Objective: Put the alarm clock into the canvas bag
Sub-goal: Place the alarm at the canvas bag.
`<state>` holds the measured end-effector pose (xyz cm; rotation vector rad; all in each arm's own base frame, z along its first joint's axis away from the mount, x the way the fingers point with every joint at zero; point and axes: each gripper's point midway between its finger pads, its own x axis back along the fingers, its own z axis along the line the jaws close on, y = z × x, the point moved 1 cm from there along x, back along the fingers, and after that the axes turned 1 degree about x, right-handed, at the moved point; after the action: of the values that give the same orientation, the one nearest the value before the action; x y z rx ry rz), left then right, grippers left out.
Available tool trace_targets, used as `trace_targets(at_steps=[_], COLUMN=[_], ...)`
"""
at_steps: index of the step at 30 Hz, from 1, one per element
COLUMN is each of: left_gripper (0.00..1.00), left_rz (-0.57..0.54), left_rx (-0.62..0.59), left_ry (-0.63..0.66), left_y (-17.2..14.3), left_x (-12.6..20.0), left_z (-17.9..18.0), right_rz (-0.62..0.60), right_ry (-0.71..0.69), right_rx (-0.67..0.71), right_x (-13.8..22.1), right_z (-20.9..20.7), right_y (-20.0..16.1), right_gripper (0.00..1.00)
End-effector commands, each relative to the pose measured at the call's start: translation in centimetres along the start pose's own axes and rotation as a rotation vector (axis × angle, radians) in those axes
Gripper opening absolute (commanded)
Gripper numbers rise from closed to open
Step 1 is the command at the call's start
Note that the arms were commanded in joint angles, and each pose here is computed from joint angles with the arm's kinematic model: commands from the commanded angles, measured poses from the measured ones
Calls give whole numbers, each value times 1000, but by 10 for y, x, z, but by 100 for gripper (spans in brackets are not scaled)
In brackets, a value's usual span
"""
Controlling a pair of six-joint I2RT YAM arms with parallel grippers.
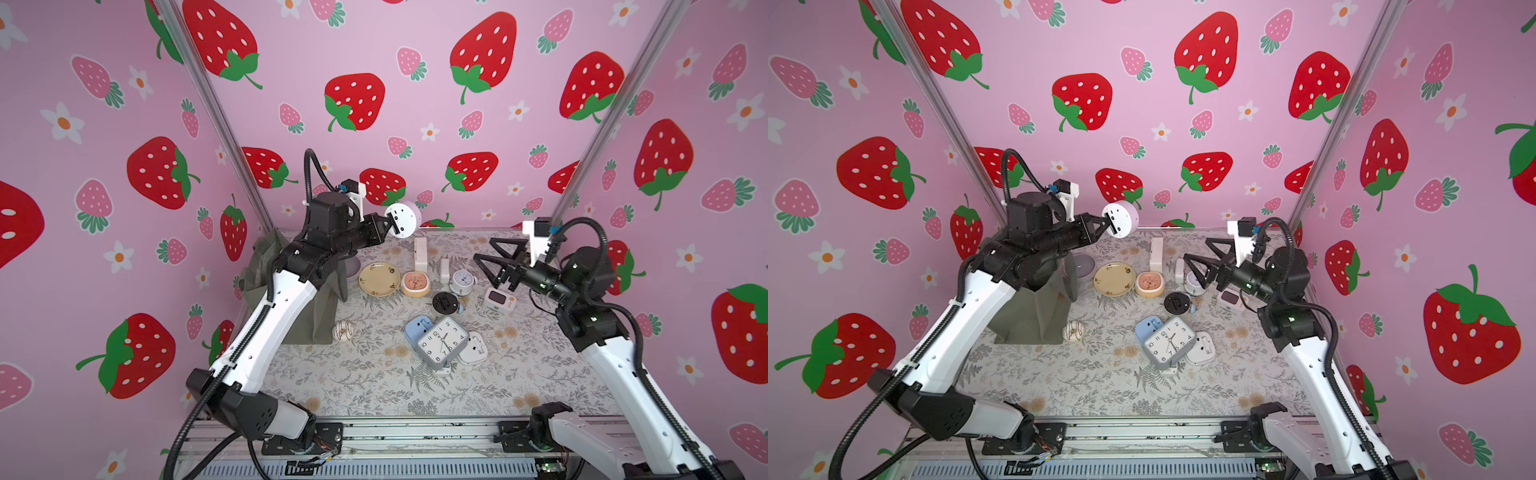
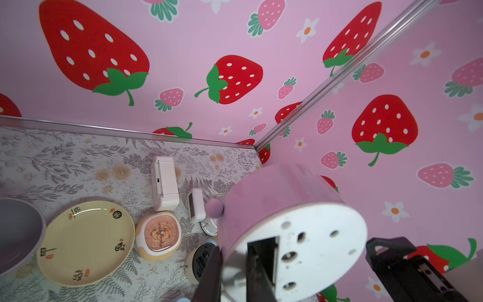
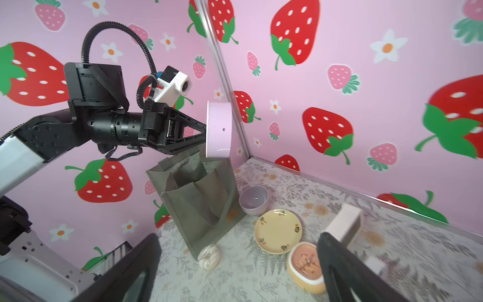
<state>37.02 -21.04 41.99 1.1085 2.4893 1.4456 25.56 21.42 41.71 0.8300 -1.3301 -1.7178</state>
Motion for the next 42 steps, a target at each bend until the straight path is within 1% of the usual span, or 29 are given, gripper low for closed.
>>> trace_targets(at_steps=[1,3,6,8,11,14,18,20,23,26,28,30,31,32,34,35,37,38,42], left_gripper=[9,10,10,10,10,10,10,10,10,12,12,14,15,18,28,38,62,70,79], left_rz=[-137,-131,-139,-134,-120,-114,-108,-101,-92,-99,-102,-102,-102,-104,-107,-107,-111,-107,-77], left_rx=[-170,-208,-282,-309,-321,-343,-350,-349,-361,-367,-371,-374,-374,-372,-361,-346,-290,-250,-104], left_ry=[-36,-65,-101,-109,-118,-125,-136,-146,-161,-173,-179,-178,-176,-175,-166,-160,-120,-101,-47], left_y=[26,20,11,6,2,0,-2,-3,-6,-9,-10,-11,-11,-11,-11,-11,-9,-8,-6], left_x=[15,19,23,22,21,20,19,18,17,16,16,18,18,20,22,23,27,29,45], left_z=[-16,-24,-36,-39,-41,-44,-45,-46,-48,-48,-48,-48,-48,-48,-46,-45,-38,-35,-26], right_rz=[-21,-31,-24,-18,-38,-57,-62,-65,-66,-67,-60,-58,-59,-62,-73,-77,-86,-88,-87], right_ry=[51,89,111,134,146,134,154,153,153,160,158,147,137,127,110,100,82,73,17], right_rx=[129,110,113,113,116,112,116,120,119,103,98,98,98,99,124,140,182,206,297], right_x=[-22,-42,-72,-87,-99,-102,-105,-105,-107,-111,-114,-116,-116,-115,-112,-111,-108,-106,-101], right_z=[20,27,37,43,49,47,49,49,48,47,46,44,42,41,40,39,38,38,33], right_y=[11,13,15,17,20,21,19,19,17,17,15,16,17,18,21,21,23,23,27], right_gripper=[96,93,93,93,92,88,75,70,57,52,43,32,31,31,30,30,28,28,22])
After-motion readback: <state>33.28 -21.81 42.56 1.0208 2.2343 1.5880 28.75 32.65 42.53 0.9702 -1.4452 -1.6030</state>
